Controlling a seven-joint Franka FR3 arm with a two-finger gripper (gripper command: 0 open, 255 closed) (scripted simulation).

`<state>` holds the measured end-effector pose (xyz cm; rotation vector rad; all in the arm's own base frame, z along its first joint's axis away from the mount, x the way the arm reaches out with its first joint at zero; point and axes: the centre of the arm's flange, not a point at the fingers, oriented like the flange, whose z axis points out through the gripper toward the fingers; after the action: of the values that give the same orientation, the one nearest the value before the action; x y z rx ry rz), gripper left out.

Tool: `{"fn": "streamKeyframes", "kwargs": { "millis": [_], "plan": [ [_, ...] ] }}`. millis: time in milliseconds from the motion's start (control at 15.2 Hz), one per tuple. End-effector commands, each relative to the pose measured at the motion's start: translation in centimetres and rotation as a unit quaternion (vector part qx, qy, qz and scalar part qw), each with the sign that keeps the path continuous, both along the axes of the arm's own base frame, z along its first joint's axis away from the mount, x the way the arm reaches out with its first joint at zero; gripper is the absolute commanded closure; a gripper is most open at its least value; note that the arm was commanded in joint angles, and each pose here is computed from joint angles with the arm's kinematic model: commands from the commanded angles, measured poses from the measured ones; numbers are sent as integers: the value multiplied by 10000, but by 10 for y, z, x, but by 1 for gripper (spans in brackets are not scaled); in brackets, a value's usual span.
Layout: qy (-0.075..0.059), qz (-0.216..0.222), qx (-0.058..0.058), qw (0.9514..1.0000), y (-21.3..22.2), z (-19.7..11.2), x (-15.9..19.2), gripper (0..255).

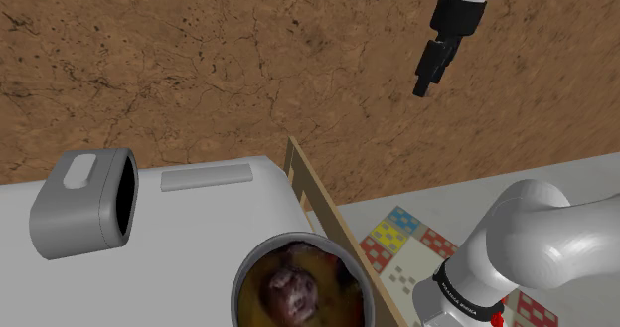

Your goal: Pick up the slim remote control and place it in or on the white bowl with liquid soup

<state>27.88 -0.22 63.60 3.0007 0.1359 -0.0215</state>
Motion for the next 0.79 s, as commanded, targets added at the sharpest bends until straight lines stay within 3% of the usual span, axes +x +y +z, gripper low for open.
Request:
{"fn": "streamKeyframes", "kwargs": {
  "millis": [0,330,726],
  "plan": [
    [0,0,0,10000,0,0,0,0],
    [40,537,91,9985,19,-34,51,0],
    [87,1179,200,9928,49,-74,109,0]
  ]
}}
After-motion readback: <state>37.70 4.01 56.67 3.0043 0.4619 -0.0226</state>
